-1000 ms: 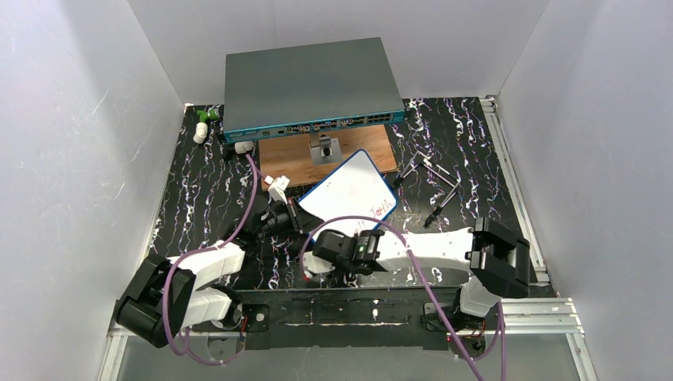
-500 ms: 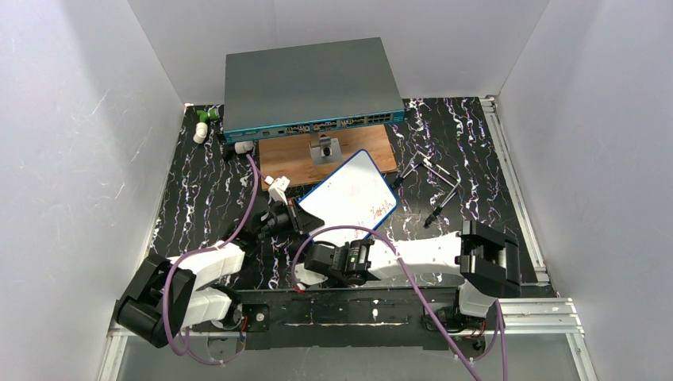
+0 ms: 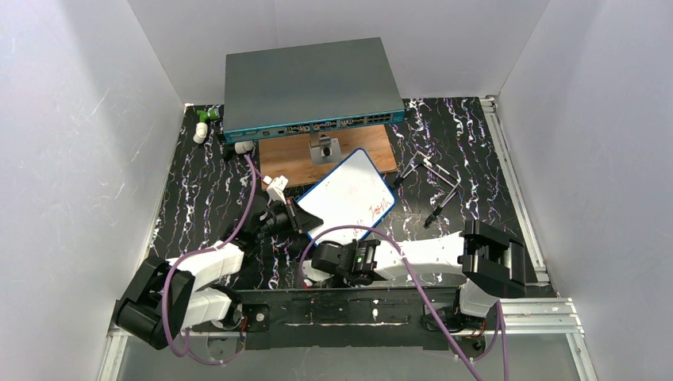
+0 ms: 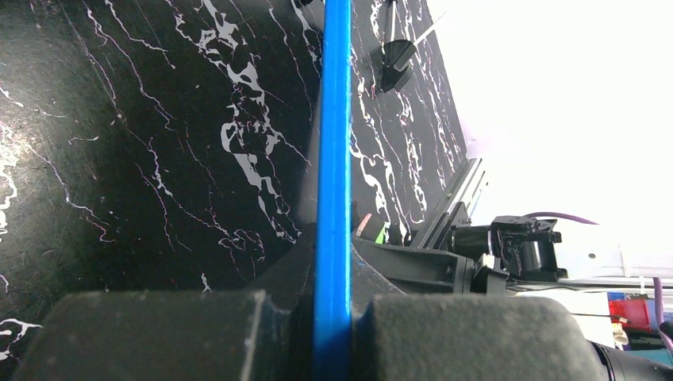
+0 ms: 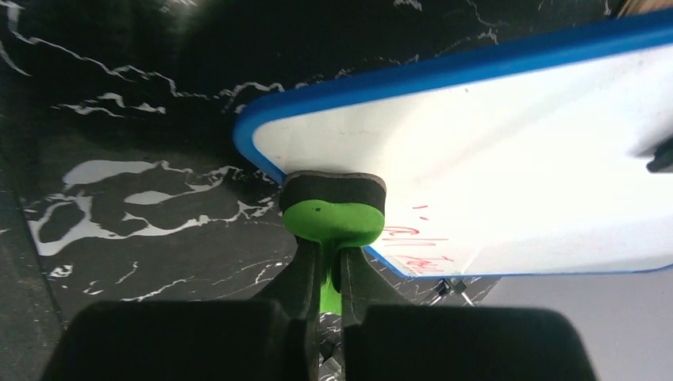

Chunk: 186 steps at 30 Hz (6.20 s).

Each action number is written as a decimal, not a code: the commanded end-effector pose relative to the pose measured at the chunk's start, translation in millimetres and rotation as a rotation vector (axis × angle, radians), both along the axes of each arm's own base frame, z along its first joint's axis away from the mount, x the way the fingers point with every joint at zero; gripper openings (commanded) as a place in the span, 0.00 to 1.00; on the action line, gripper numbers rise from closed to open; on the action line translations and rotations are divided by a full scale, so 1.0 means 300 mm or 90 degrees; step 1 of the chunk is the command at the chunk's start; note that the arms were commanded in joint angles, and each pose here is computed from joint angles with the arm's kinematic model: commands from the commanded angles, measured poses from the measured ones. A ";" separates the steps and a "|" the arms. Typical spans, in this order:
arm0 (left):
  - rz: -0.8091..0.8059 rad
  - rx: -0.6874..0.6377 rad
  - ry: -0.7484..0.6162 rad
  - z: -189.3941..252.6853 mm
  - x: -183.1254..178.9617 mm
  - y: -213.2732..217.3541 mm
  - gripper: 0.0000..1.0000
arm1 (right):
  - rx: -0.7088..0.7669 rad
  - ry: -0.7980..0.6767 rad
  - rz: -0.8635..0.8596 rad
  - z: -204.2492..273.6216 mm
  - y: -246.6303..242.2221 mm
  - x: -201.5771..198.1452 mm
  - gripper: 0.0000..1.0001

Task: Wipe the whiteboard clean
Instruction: Erase the whiteboard at the center of the board.

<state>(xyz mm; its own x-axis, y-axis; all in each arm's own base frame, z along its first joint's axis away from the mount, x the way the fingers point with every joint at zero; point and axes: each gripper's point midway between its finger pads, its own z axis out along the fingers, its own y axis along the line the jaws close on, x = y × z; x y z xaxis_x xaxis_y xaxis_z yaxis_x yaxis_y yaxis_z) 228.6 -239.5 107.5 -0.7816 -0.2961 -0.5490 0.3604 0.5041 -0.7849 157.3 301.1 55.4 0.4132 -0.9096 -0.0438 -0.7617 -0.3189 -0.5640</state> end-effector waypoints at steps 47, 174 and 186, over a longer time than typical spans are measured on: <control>-0.067 -0.046 0.050 0.025 -0.076 -0.033 0.00 | 0.090 0.067 -0.084 0.037 -0.080 0.113 0.01; -0.103 -0.065 0.047 0.058 -0.084 -0.048 0.00 | 0.071 0.048 -0.109 -0.014 -0.182 0.204 0.01; -0.093 -0.076 0.043 0.079 -0.071 -0.051 0.00 | 0.064 0.114 0.066 -0.004 0.135 -0.128 0.01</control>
<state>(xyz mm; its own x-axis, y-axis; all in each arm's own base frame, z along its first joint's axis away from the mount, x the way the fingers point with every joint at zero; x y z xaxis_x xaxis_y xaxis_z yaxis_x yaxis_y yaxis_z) 220.1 -242.1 106.5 -0.8302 -0.2760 -0.4844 0.3328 0.4517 -0.8278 157.9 294.8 59.8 0.4138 -0.9051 -0.0975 -0.7990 -0.3098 -0.5153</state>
